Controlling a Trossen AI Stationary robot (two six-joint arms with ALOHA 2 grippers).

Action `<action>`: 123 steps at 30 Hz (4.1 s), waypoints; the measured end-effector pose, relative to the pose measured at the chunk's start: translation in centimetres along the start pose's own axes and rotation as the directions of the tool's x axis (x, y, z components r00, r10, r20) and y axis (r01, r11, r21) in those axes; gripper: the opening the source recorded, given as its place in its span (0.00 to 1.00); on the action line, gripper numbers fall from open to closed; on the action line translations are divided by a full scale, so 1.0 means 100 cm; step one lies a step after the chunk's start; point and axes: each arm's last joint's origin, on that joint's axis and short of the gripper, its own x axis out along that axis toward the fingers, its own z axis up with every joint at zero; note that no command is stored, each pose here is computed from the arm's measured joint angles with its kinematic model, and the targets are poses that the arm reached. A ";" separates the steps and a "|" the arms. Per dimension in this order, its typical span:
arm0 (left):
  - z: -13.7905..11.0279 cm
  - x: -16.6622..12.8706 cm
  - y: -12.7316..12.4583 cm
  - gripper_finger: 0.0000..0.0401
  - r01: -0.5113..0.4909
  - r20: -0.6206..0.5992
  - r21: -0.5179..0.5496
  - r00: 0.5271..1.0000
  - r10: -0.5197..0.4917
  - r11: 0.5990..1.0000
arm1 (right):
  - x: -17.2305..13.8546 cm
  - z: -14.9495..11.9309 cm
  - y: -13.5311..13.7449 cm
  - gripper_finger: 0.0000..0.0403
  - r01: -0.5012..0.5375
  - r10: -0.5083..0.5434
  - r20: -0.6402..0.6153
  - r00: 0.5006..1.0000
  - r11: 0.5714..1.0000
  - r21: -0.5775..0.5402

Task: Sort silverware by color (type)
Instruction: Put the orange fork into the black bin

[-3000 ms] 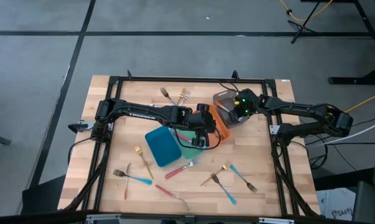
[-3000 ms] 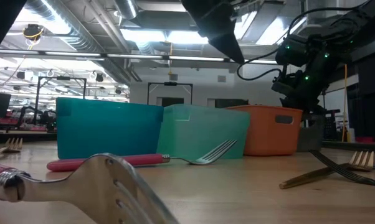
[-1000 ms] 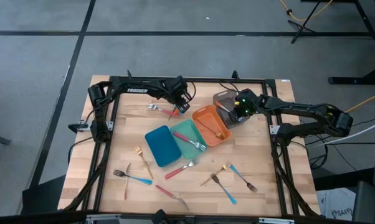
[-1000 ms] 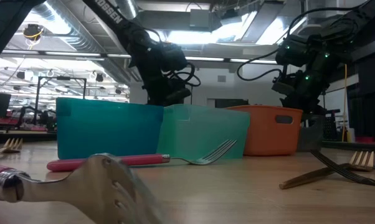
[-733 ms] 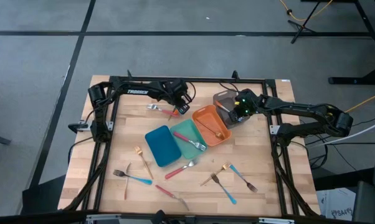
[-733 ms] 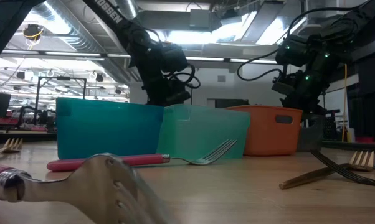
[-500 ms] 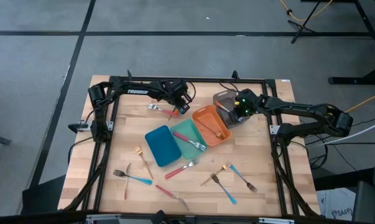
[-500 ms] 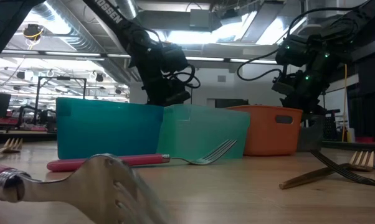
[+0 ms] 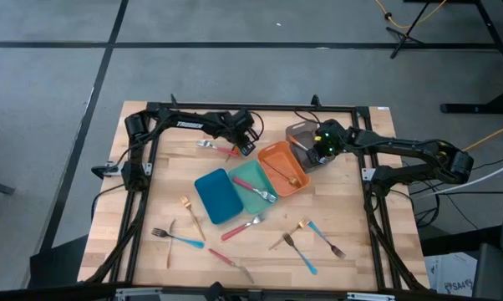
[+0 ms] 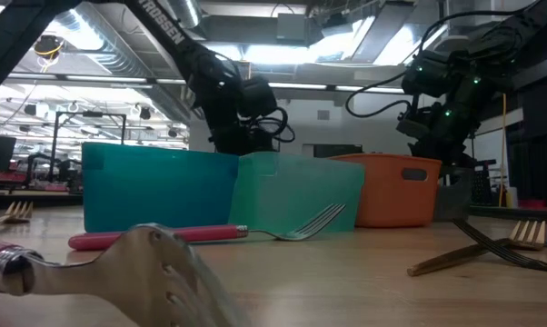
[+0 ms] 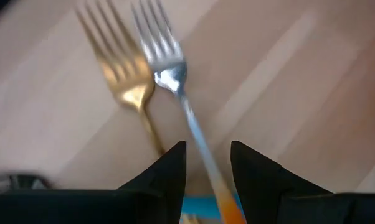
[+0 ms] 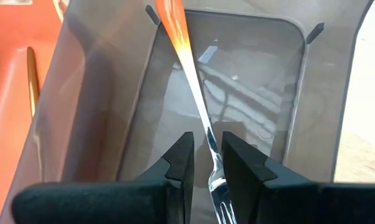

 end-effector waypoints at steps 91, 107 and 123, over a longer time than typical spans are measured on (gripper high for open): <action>0.015 -0.121 -0.182 0.03 -0.063 0.182 0.936 0.928 -0.324 0.346 | -0.126 0.055 0.039 0.18 -0.580 0.595 0.252 0.764 0.803 -0.138; -0.002 -0.130 -0.202 0.03 -0.092 0.188 0.954 0.925 -0.331 0.285 | -0.066 0.036 0.091 0.18 -0.636 0.629 -0.096 0.772 0.762 -0.119; -0.002 -0.130 -0.203 0.03 -0.111 0.203 0.951 0.928 -0.312 0.289 | -0.055 0.016 0.128 0.18 -0.704 0.676 -0.196 0.710 0.681 -0.201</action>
